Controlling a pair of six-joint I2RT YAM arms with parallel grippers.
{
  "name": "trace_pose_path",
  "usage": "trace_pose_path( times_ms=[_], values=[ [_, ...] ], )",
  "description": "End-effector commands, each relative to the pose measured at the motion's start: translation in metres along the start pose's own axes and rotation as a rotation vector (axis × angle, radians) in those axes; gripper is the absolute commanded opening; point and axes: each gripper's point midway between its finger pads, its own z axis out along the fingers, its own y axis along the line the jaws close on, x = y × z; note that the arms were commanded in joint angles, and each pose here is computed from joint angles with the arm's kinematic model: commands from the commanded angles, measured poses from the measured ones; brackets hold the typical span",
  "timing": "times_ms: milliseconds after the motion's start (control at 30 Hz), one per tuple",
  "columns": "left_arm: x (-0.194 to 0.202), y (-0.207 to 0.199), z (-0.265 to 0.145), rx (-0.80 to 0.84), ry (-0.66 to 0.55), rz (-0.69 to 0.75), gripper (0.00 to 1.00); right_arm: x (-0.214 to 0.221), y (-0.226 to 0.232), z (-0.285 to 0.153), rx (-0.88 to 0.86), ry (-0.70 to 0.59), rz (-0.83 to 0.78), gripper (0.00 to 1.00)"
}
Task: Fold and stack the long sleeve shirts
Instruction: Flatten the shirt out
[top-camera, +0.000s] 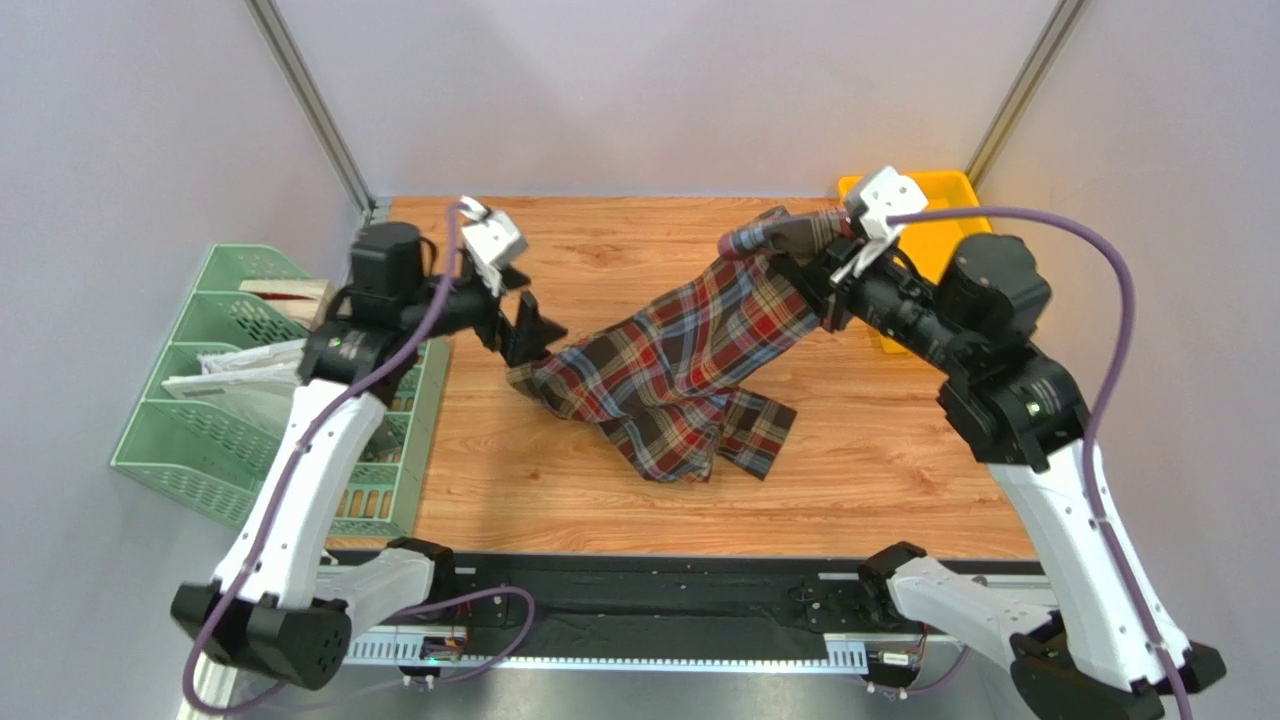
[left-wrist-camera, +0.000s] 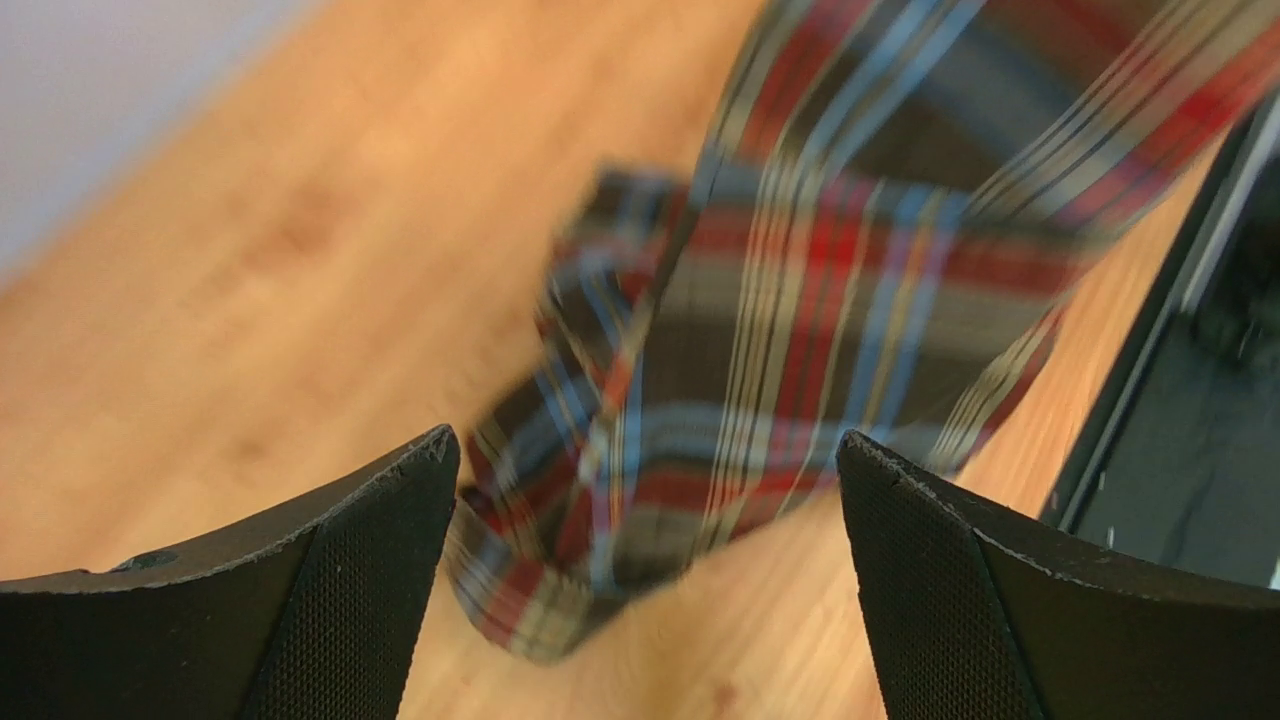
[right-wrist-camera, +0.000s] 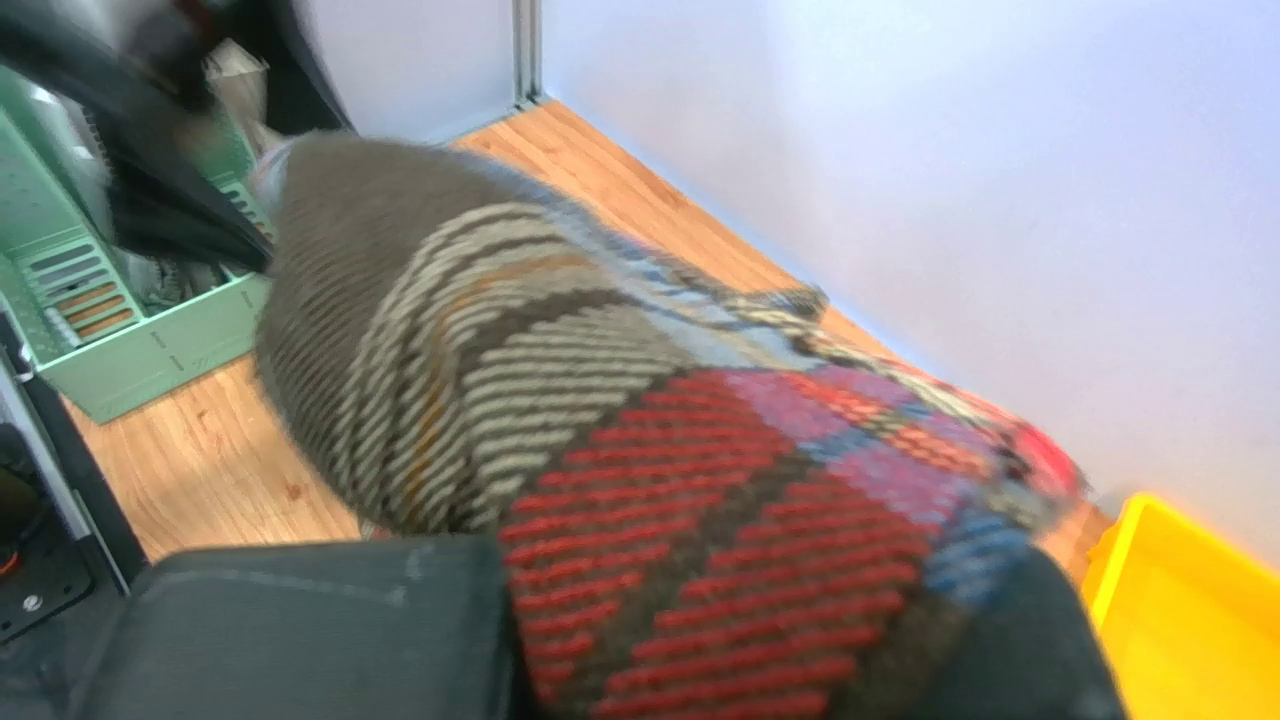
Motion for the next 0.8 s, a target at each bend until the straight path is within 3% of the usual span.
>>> trace_pose_path(
  times_ms=[0, 167, 400, 533, 567, 633, 667, 733, 767],
  values=[
    [0.094, 0.005, 0.036, 0.137, 0.196, 0.032, 0.99, -0.007, 0.001, -0.006, -0.021, -0.023, -0.068, 0.00],
    [0.116, 0.021, 0.066, 0.212, 0.264, 0.008, 0.99, -0.025, 0.001, -0.011, -0.024, -0.036, -0.087, 0.00],
    [0.130, -0.024, 0.083, 0.478, 0.286, -0.057, 0.99, -0.048, -0.010, -0.015, 0.023, -0.062, -0.134, 0.00],
    [0.124, -0.048, 0.075, 0.561, 0.258, -0.094, 0.69, -0.050, -0.022, -0.010, 0.067, -0.058, -0.161, 0.00],
    [0.118, -0.052, 0.070, 0.573, 0.251, -0.105, 0.45, -0.050, -0.028, -0.008, 0.086, -0.058, -0.173, 0.00],
    [0.105, -0.055, 0.063, 0.579, 0.243, -0.115, 0.19, -0.054, -0.046, 0.001, 0.151, -0.071, -0.197, 0.00],
    [0.085, -0.056, 0.054, 0.570, 0.220, -0.107, 0.00, -0.055, -0.058, 0.005, 0.191, -0.074, -0.208, 0.00],
    [0.057, -0.055, 0.039, 0.518, 0.184, -0.157, 0.00, -0.069, -0.090, 0.019, 0.312, -0.109, -0.227, 0.00],
    [0.024, -0.056, 0.023, 0.478, 0.111, -0.102, 0.00, -0.075, -0.110, 0.021, 0.376, -0.121, -0.225, 0.00]
  ],
)
